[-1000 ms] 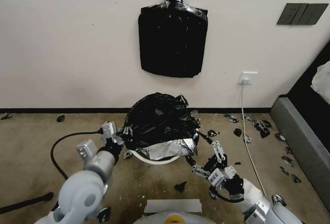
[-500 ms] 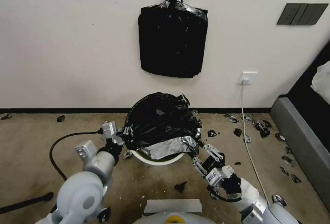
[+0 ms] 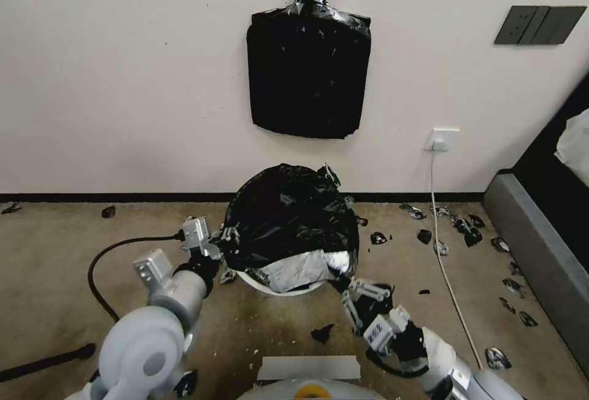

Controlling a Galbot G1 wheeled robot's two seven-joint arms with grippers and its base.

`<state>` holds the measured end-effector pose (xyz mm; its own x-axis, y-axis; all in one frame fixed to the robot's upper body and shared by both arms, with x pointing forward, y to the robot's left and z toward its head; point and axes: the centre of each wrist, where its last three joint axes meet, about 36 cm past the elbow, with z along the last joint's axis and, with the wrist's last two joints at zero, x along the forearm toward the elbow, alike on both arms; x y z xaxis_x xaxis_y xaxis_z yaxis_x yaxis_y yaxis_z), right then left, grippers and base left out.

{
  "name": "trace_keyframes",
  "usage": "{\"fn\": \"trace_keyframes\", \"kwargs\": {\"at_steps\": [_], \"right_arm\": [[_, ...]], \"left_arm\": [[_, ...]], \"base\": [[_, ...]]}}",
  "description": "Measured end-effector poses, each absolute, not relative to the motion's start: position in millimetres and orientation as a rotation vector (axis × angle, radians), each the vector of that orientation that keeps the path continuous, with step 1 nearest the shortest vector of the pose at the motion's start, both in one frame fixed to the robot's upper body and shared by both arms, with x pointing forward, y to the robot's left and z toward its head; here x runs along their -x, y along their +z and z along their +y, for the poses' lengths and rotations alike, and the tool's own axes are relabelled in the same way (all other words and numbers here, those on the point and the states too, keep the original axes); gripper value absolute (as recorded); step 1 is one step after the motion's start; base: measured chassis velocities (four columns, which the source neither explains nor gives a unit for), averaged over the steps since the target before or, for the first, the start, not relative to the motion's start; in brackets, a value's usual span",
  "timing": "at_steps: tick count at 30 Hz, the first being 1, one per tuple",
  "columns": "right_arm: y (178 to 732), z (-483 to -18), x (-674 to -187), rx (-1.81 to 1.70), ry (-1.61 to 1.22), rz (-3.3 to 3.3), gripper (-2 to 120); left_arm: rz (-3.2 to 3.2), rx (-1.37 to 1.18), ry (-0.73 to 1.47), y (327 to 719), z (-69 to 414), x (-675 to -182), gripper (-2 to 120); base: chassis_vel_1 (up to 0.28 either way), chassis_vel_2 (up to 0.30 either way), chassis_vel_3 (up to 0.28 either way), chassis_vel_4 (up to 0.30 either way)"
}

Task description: Place a trash bag onto the trash bin.

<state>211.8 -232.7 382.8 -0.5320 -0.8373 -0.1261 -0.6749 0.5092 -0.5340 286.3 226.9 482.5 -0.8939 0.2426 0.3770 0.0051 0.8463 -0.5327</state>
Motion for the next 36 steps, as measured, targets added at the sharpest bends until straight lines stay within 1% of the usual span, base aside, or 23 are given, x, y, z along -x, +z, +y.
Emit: {"fn": "trace_keyframes", "kwargs": {"at_steps": [2,3,6,11,14,17,36], "right_arm": [[378,-237,-213,1.379,-0.638,2.312,0],[378,-237,-213,1.379,-0.638,2.312,0],[363,-248,-226,1.493,-0.773,2.23,0],[342,-257,-242,1.505,-0.848,2.236,0],[324,-268,-259,1.474,-0.96,2.25,0],[314,-273,-265,1.462,-1.011,2.276,0],[291,-285,-253,1.56,-1.059,2.422,0]], "left_arm": [[-2.558,0.169,0.764,484,228,-288,4],[-2.558,0.169,0.764,484,228,-288,4],[-2.519,0.164,0.805,489,226,-285,4],[-2.497,0.153,0.829,492,222,-279,4],[-2.475,0.147,0.843,493,219,-272,4],[-2.462,0.142,0.843,494,218,-269,4],[-2.426,0.125,0.841,493,214,-263,4]], "base": [[0.0,0.0,0.0,0.0],[0.0,0.0,0.0,0.0],[0.0,0.0,0.0,0.0],[0.0,0.0,0.0,0.0],[0.0,0.0,0.0,0.0],[0.0,0.0,0.0,0.0],[0.0,0.0,0.0,0.0]]}}
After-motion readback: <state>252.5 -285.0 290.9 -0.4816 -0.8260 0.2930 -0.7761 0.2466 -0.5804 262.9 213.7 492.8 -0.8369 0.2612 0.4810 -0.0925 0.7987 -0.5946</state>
